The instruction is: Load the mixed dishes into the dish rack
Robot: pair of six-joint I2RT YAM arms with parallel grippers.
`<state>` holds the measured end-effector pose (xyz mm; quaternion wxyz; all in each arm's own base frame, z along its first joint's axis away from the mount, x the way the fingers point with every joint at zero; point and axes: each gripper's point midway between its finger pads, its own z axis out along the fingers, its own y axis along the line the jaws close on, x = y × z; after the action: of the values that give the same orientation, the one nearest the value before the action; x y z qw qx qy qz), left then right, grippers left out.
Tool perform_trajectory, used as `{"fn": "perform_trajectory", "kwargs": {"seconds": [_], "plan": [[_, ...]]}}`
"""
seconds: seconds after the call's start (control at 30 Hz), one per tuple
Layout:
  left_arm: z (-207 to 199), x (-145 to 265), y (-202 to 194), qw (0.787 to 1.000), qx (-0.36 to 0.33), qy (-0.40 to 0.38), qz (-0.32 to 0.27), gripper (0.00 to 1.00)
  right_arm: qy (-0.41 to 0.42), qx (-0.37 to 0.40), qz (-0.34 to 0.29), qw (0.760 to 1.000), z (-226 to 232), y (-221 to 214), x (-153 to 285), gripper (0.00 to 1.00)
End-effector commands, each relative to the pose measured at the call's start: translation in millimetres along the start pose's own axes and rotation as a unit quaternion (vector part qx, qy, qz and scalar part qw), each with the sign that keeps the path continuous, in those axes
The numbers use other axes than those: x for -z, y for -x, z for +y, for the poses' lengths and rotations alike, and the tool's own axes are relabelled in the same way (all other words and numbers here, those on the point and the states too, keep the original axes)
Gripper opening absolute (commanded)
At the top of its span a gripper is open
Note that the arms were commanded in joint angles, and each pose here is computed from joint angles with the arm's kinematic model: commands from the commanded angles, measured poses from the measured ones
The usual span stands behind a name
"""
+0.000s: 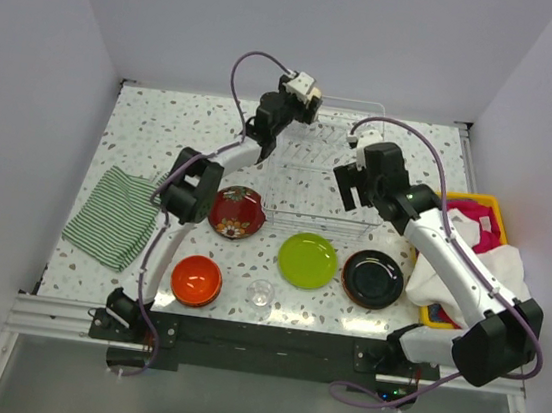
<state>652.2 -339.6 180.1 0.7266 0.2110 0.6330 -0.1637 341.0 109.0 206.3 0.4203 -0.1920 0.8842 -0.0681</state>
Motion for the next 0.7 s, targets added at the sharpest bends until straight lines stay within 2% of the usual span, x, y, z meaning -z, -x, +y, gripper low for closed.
{"fn": "perform_trajectory", "kwargs": {"seconds": [0.0, 0.27, 0.37, 0.47, 0.5, 0.67], "plan": [[12.5, -3.5, 24.3, 0.998, -0.027, 0.028, -0.056, 0.0, 0.0, -0.013, 0.0, 1.0, -2.8, -6.7, 7.4, 0.99], [10.6, 2.8, -7.5, 0.999, -0.021, 0.034, -0.026, 0.0, 0.006, -0.012, 0.002, 1.0, 1.2, -10.6, 2.9, 0.98], [9.9, 6.0, -13.5, 0.999, -0.013, 0.035, -0.016, 0.09, 0.005, -0.011, 0.002, 1.0, 0.5, -11.6, 2.6, 0.98], [9.6, 10.2, -18.6, 0.999, -0.011, 0.036, -0.008, 0.23, 0.006, -0.011, 0.003, 1.0, 1.5, -14.3, 1.2, 0.98], [10.0, 11.1, -17.2, 0.999, -0.012, 0.037, -0.009, 0.31, 0.007, -0.01, 0.003, 1.0, 1.7, -15.4, 1.6, 0.98], [3.6, 16.4, -11.7, 1.0, -0.025, 0.016, -0.011, 0.52, 0.009, -0.01, 0.003, 1.0, 2.6, -16.9, 1.6, 0.98]]}}
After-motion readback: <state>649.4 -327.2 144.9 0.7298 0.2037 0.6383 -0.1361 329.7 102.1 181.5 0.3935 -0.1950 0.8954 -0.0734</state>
